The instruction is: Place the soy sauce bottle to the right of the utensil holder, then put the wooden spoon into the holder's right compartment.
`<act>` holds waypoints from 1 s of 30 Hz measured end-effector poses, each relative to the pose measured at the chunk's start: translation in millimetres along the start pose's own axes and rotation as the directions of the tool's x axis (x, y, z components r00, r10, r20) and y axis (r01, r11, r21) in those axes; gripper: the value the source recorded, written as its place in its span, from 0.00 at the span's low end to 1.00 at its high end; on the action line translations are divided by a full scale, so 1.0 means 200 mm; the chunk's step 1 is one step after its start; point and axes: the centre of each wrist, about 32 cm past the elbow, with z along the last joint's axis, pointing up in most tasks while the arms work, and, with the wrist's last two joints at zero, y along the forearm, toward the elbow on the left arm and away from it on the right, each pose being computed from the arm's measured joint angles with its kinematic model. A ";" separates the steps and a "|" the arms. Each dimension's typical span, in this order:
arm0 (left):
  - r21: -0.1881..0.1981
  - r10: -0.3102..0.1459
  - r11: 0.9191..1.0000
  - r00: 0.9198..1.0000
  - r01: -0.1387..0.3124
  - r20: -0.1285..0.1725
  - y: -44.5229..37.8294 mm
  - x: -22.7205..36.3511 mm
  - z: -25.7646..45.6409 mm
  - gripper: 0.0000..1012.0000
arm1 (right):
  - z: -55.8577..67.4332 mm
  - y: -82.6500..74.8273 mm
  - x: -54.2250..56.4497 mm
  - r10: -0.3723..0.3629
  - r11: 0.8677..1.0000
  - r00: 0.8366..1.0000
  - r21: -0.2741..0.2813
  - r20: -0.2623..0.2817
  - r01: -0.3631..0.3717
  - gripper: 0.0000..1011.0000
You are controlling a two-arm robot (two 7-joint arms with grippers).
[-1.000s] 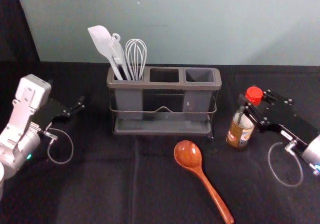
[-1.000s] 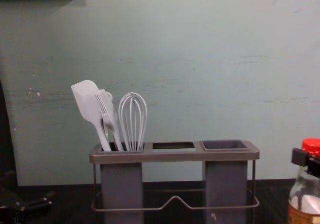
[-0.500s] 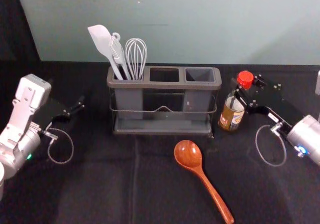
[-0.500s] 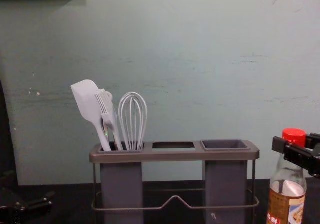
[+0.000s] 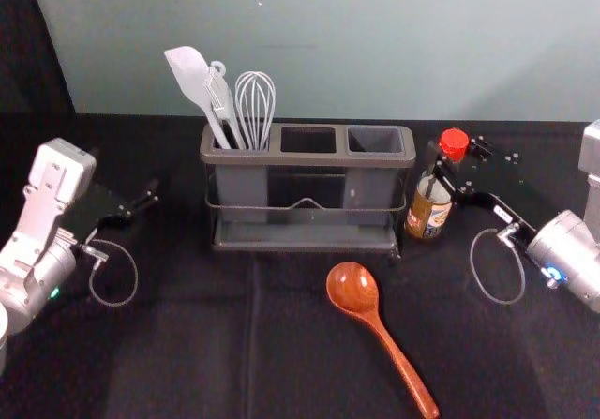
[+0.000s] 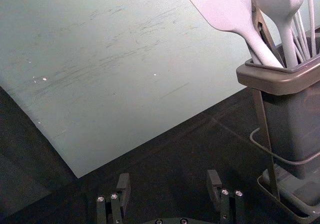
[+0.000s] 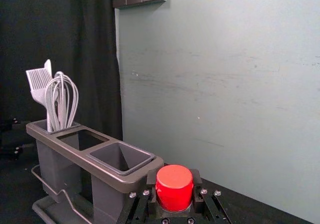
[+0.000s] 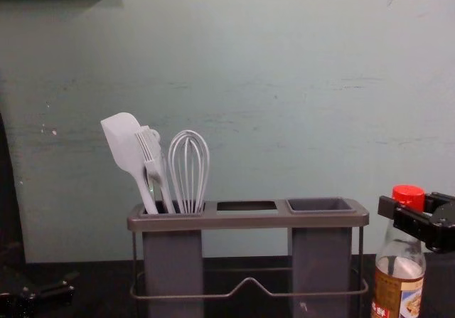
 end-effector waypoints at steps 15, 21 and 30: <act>0.000 0.000 1.000 1.000 0.000 0.000 0.000 0.000 0.000 0.99 | -0.02 0.00 0.00 -0.004 1.000 1.000 0.003 -0.018 0.004 0.38; 0.000 0.000 1.000 1.000 0.000 0.000 0.000 0.000 0.000 0.99 | -0.02 0.00 -0.01 -0.008 1.000 0.999 0.010 -0.032 0.009 0.54; 0.000 0.000 1.000 1.000 0.000 0.000 0.000 0.000 0.000 0.99 | 0.01 -0.01 -0.01 -0.018 0.999 0.999 0.034 -0.040 0.019 0.83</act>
